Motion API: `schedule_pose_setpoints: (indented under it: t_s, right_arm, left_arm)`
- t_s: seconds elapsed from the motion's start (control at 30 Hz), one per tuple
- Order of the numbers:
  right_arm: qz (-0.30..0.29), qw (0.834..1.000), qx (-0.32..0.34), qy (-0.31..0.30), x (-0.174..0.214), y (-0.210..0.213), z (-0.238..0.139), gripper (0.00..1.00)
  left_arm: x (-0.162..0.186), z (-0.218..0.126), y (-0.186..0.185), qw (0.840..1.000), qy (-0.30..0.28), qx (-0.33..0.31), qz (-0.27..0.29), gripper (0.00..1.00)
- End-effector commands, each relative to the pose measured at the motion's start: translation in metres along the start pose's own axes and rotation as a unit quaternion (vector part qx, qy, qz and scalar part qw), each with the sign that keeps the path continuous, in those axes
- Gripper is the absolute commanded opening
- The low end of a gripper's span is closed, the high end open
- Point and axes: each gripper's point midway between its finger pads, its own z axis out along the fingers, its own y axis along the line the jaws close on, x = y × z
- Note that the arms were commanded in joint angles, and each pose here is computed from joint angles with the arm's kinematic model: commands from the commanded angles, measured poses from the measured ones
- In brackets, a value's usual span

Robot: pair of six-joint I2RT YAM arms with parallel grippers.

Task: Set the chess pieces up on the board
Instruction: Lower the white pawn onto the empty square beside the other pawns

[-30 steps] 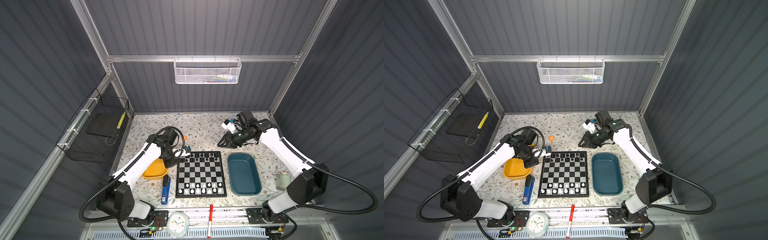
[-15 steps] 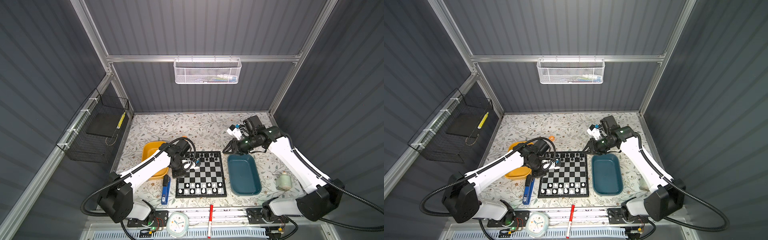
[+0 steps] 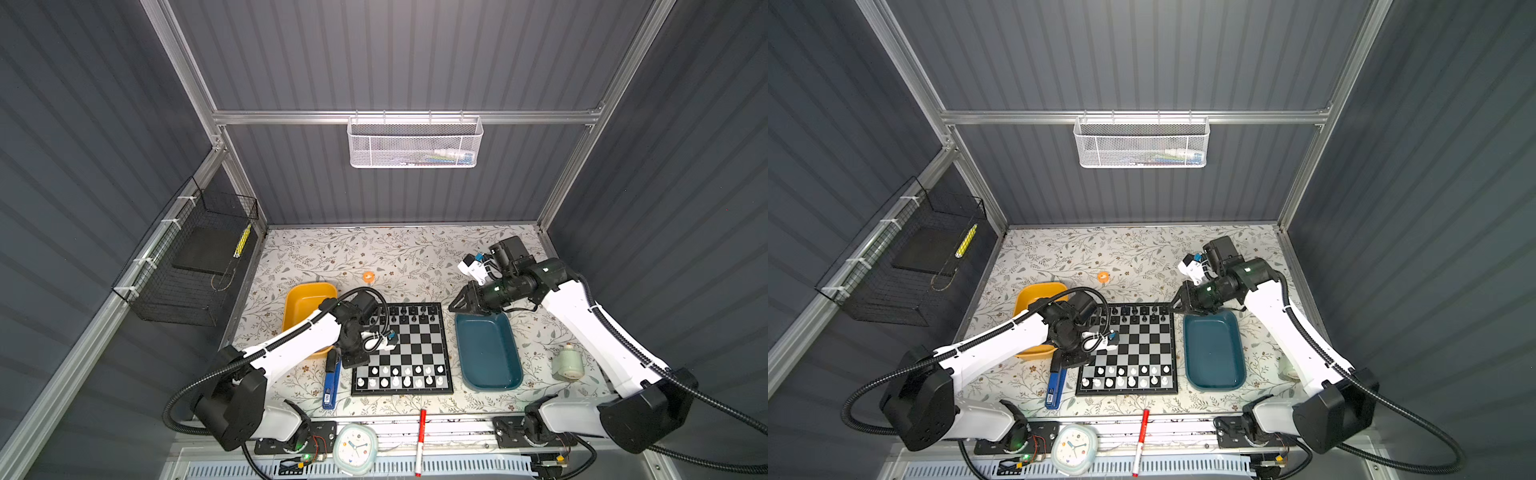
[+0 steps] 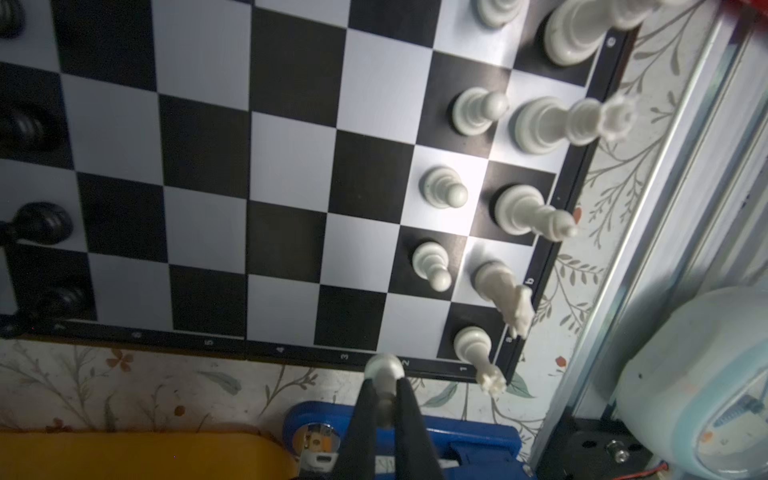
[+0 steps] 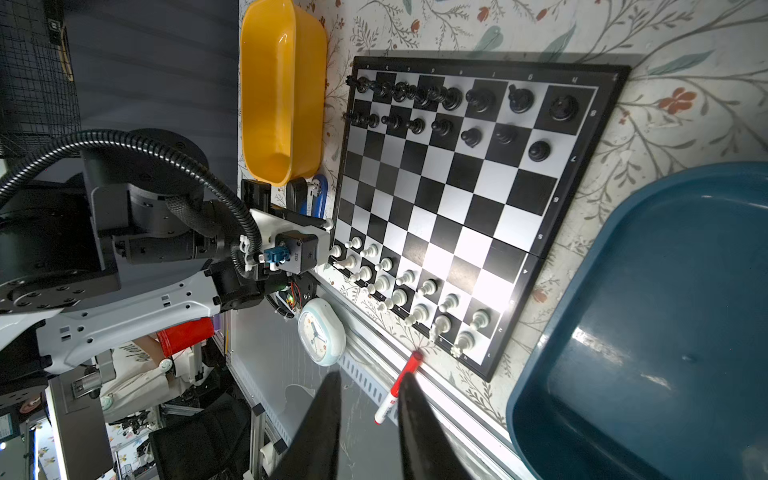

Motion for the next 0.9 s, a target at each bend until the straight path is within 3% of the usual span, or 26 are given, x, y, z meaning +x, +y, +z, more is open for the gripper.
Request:
schedule_pose_setpoints:
  t_s: [0.0, 0.87]
  right_arm:
    - [0.003, 1.000, 0.002, -0.004, 0.000, -0.001, -0.002, 0.27]
    - [0.008, 1.000, 0.012, -0.012, 0.005, -0.003, -0.007, 0.27]
  left_arm:
    - [-0.002, 0.000, -0.008, 1.000, -0.012, 0.006, -0.003, 0.01]
    - [0.005, 0.020, -0.019, 1.000, 0.003, 0.014, -0.015, 0.01]
